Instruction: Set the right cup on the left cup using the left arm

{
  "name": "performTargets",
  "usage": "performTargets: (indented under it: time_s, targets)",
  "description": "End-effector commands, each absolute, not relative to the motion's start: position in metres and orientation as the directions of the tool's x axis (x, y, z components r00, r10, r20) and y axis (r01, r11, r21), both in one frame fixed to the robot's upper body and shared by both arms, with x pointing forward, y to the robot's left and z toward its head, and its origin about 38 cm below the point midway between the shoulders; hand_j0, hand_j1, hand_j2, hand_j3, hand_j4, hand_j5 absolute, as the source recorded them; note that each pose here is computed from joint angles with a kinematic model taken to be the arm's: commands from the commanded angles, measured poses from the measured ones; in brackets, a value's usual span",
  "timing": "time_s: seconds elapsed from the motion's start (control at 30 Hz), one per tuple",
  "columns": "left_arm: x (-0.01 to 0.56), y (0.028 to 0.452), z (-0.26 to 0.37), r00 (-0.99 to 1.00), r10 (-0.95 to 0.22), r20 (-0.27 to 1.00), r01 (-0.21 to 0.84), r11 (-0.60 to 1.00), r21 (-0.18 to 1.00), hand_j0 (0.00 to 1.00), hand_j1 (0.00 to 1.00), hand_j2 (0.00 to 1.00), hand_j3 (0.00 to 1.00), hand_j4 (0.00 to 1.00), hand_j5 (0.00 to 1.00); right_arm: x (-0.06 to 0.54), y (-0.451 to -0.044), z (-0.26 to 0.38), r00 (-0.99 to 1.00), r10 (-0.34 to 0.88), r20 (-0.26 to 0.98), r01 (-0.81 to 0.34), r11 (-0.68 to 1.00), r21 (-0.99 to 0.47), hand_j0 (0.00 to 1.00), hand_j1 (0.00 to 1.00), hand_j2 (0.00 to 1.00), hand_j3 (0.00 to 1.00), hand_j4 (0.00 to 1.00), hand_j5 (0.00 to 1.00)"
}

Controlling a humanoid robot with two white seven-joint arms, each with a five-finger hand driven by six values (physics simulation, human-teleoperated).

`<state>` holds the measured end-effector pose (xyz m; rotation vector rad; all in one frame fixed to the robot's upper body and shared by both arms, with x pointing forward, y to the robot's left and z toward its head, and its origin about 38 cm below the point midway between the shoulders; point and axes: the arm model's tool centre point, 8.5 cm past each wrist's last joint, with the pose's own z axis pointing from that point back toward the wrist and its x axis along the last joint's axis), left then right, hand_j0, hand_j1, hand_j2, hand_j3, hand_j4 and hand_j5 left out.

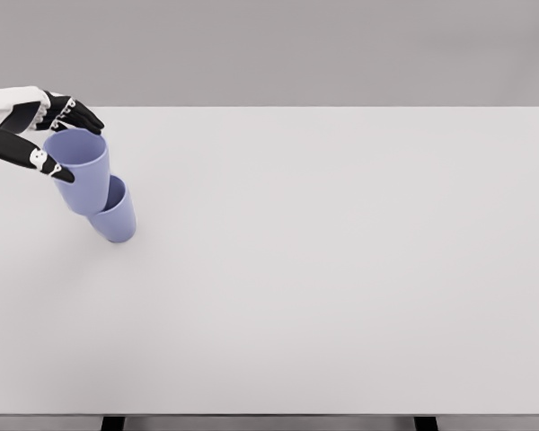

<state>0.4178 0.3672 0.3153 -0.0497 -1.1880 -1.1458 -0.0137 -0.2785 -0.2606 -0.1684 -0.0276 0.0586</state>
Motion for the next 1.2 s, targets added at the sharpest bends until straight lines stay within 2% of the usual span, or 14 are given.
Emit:
performTargets:
  time_s: [0.0,0.8,1.17]
  targets:
    - [0.418,0.367,0.317,-0.082,-0.665,0.742,0.713,0.481,0.510,0.66,0.66,0.66,0.66,0.66,0.66,-0.014,-0.279,-0.261,0.998,0.060,0.023,-0.056,0.984,-0.168,1.00,1.00,1.00,1.00,1.00,1.00]
    - [0.425,0.353,0.314,-0.104,-0.635,0.766,0.721,0.482,0.498,0.66,0.66,0.66,0.66,0.66,0.66,-0.014,-0.279,-0.261,0.998,0.060,0.023,-0.056,0.984,-0.168,1.00,1.00,1.00,1.00,1.00,1.00]
    - [0.429,0.362,0.311,-0.079,-0.637,0.767,0.710,0.504,0.492,0.66,0.66,0.66,0.66,0.66,0.66,-0.014,-0.279,-0.261,0.998,0.060,0.023,-0.056,0.984,-0.168,1.00,1.00,1.00,1.00,1.00,1.00]
